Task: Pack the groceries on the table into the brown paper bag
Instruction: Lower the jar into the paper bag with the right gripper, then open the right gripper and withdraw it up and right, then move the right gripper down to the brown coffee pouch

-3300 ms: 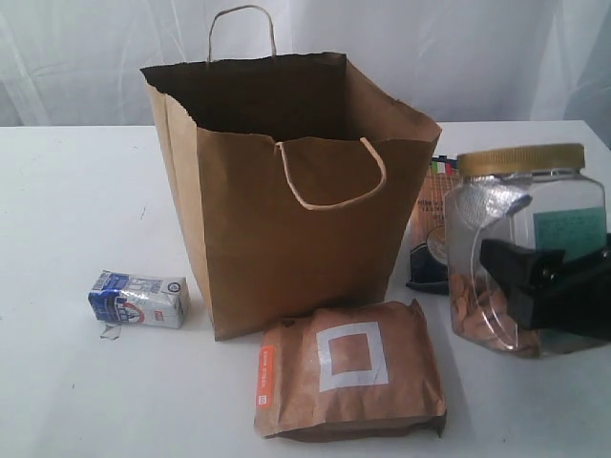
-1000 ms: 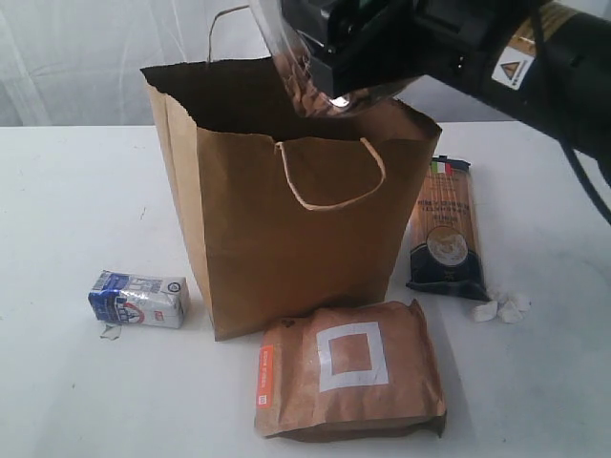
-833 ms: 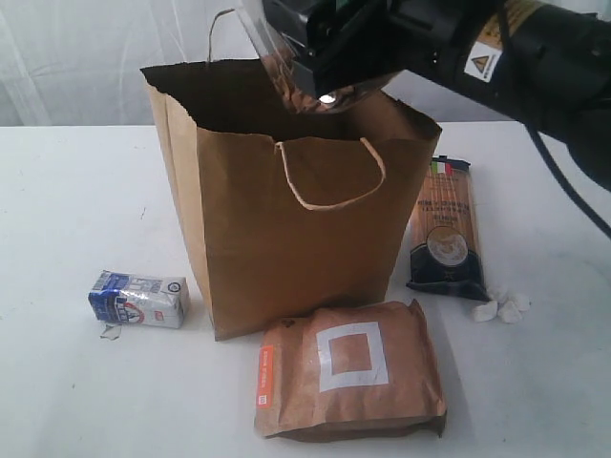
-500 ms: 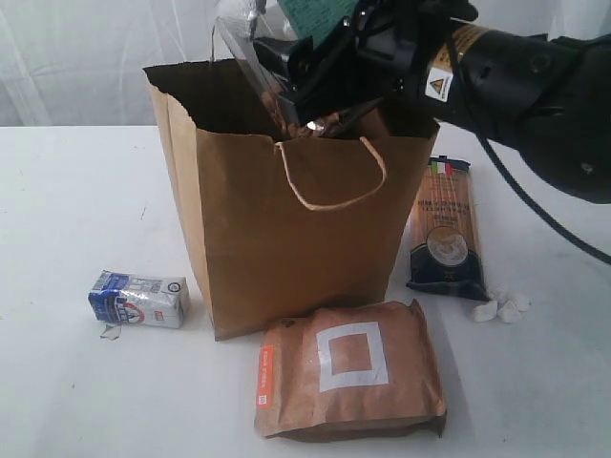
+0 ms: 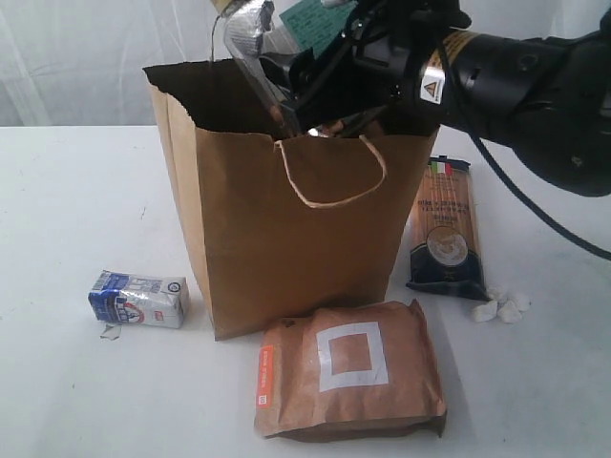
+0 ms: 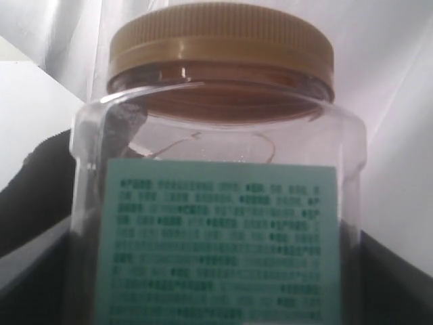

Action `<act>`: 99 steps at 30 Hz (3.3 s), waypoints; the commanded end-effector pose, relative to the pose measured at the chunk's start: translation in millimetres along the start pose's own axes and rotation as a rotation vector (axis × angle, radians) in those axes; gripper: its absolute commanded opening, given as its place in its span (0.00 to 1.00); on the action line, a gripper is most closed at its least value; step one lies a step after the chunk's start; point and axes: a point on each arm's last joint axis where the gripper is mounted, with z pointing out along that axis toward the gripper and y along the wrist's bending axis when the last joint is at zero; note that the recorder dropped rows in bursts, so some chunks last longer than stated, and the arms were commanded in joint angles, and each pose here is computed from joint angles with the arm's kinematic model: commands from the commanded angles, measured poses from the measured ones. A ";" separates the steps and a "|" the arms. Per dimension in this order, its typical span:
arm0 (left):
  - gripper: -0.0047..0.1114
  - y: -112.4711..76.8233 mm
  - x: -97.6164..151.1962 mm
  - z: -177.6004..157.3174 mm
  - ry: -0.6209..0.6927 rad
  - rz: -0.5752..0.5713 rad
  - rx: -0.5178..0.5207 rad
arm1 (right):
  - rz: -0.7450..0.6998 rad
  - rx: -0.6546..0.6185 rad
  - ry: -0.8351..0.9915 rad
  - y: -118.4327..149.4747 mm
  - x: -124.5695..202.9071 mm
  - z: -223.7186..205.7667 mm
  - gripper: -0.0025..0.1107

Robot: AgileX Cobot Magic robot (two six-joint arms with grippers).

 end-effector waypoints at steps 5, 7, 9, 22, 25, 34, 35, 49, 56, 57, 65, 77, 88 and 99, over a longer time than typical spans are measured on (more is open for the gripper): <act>0.04 -0.6 0.9 0.1 -0.003 -0.010 -0.003 | 0.094 0.008 -0.080 -3.0 -20.8 -9.2 0.62; 0.04 -0.6 0.9 0.1 -0.003 -0.010 -0.003 | 0.089 0.008 -0.090 -3.1 -23.1 -10.9 0.62; 0.04 -0.6 0.9 0.1 -0.003 -0.010 -0.003 | 0.089 0.009 -0.086 -3.2 -22.6 -10.8 0.62; 0.04 -0.6 0.9 0.1 -0.003 -0.010 -0.003 | 0.116 0.010 -0.084 -3.4 -23.4 -11.8 0.67; 0.04 -0.6 0.9 0.1 -0.003 -0.010 -0.003 | 0.121 0.009 -0.090 -3.4 -24.0 -11.9 0.86; 0.04 -0.6 0.9 0.1 -0.003 -0.010 -0.003 | 0.128 -0.008 -0.160 -1.6 -33.1 -15.5 0.94; 0.04 -0.6 0.9 0.1 -0.003 -0.010 -0.003 | 0.126 -0.016 -0.173 1.2 -37.9 -18.6 0.94; 0.04 -0.6 0.9 0.1 -0.003 -0.010 -0.003 | 0.097 0.119 0.053 -14.0 -43.6 -62.6 0.94; 0.04 -0.6 0.9 0.1 -0.003 -0.010 -0.003 | 0.117 0.226 0.054 -32.0 -49.8 -100.7 0.94; 0.04 -0.6 0.9 0.1 -0.003 -0.010 -0.003 | 0.124 0.243 0.062 -34.6 -49.3 -105.7 0.94; 0.04 -0.6 0.9 0.1 -0.003 -0.010 -0.003 | 0.200 0.401 0.182 -46.0 -36.7 -158.4 0.94; 0.04 -0.6 0.9 0.1 -0.003 -0.010 -0.003 | 0.342 0.499 0.348 -38.3 -21.8 -202.0 0.94; 0.04 -0.6 0.9 0.1 -0.003 -0.010 -0.003 | 0.167 0.207 0.740 -13.3 4.1 -208.7 0.94; 0.04 -0.6 0.9 0.1 -0.003 -0.010 -0.003 | 0.013 -0.367 0.897 31.6 38.6 -152.3 0.94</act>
